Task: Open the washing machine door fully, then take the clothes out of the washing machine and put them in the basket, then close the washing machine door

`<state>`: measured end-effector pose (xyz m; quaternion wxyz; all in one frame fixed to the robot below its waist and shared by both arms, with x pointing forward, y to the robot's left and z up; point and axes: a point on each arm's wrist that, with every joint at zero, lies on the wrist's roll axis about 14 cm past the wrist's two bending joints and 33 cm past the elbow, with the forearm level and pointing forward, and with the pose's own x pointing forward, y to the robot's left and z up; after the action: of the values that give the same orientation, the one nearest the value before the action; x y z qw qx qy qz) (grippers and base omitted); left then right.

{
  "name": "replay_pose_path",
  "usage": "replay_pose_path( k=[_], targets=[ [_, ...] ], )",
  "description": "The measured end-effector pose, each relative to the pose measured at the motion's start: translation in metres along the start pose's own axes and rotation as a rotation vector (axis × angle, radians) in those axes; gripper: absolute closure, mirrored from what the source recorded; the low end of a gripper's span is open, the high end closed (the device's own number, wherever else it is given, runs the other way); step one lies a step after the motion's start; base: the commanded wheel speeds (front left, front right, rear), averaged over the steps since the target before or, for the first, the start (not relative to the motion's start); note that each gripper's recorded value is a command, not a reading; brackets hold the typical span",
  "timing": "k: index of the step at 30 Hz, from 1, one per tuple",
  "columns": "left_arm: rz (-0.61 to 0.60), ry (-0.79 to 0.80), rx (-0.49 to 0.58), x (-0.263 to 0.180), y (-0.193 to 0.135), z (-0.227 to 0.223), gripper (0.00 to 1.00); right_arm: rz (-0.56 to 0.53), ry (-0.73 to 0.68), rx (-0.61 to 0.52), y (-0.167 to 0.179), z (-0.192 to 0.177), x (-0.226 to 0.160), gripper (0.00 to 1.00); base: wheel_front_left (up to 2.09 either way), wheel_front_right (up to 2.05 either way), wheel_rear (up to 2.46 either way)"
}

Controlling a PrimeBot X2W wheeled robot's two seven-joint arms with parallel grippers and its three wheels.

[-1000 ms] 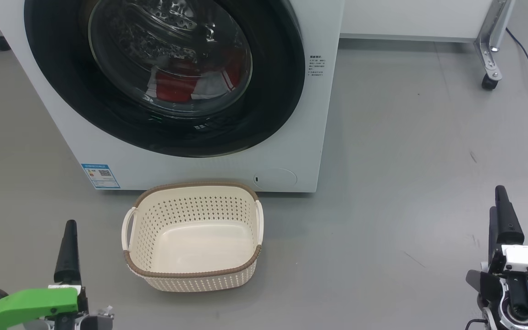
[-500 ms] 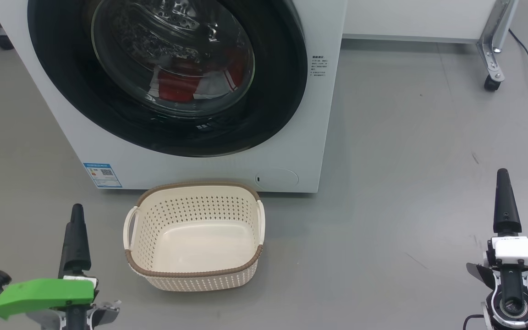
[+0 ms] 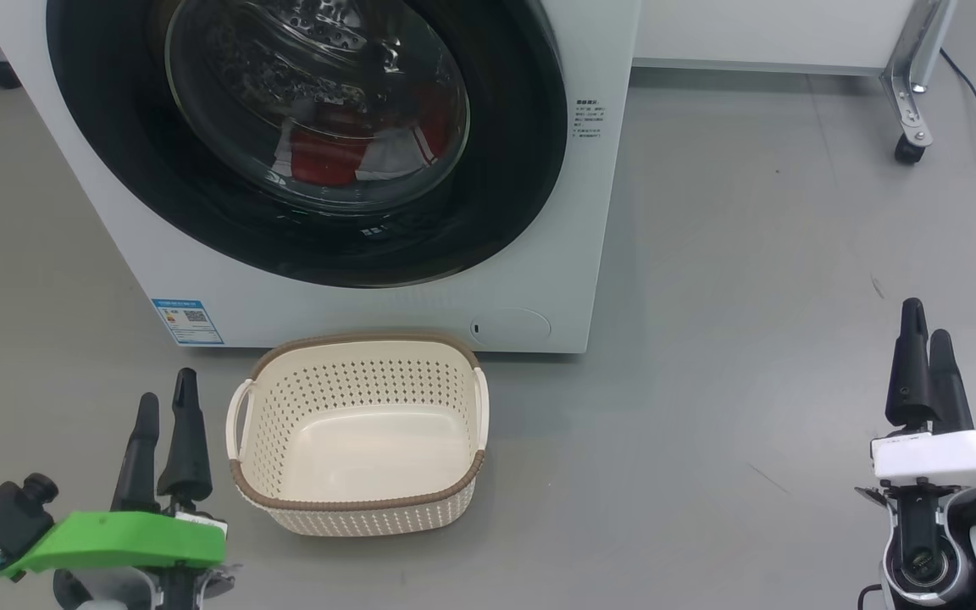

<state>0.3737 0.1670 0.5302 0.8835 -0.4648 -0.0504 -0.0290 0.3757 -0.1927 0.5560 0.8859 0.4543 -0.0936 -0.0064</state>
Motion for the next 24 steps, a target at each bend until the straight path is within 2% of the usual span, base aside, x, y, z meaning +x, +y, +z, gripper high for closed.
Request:
replay_pose_path(
  k=[2, 3, 8, 9, 14, 24],
  targets=[
    [-0.004, 0.004, 0.026, 0.0, -0.001, -0.001, 0.0, 0.001, 0.006, -0.034, 0.0, -0.001, 0.0, 0.0, 0.0, 0.0, 0.0],
    [-0.01, 0.012, 0.084, 0.0, -0.002, -0.002, 0.0, 0.008, 0.009, -0.094, 0.0, -0.001, -0.001, 0.0, 0.0, 0.0, 0.0],
    [-0.044, 0.038, 0.228, 0.0, -0.007, -0.008, 0.0, 0.007, 0.017, -0.21, 0.0, -0.004, -0.003, 0.0, 0.0, 0.0, 0.0],
    [-0.044, 0.038, 0.228, 0.0, -0.007, -0.008, 0.0, 0.007, 0.017, -0.21, 0.0, -0.004, -0.003, 0.0, 0.0, 0.0, 0.0],
    [-0.063, 0.057, 0.327, -0.001, -0.011, -0.016, 0.0, -0.002, 0.029, -0.356, -0.005, -0.006, -0.007, 0.0, 0.0, 0.0, 0.0],
    [-0.089, 0.117, 0.564, -0.006, -0.007, -0.037, 0.0, 0.008, 0.071, -0.573, -0.009, -0.019, -0.01, 0.0, 0.0, 0.0, 0.0]
  ],
)
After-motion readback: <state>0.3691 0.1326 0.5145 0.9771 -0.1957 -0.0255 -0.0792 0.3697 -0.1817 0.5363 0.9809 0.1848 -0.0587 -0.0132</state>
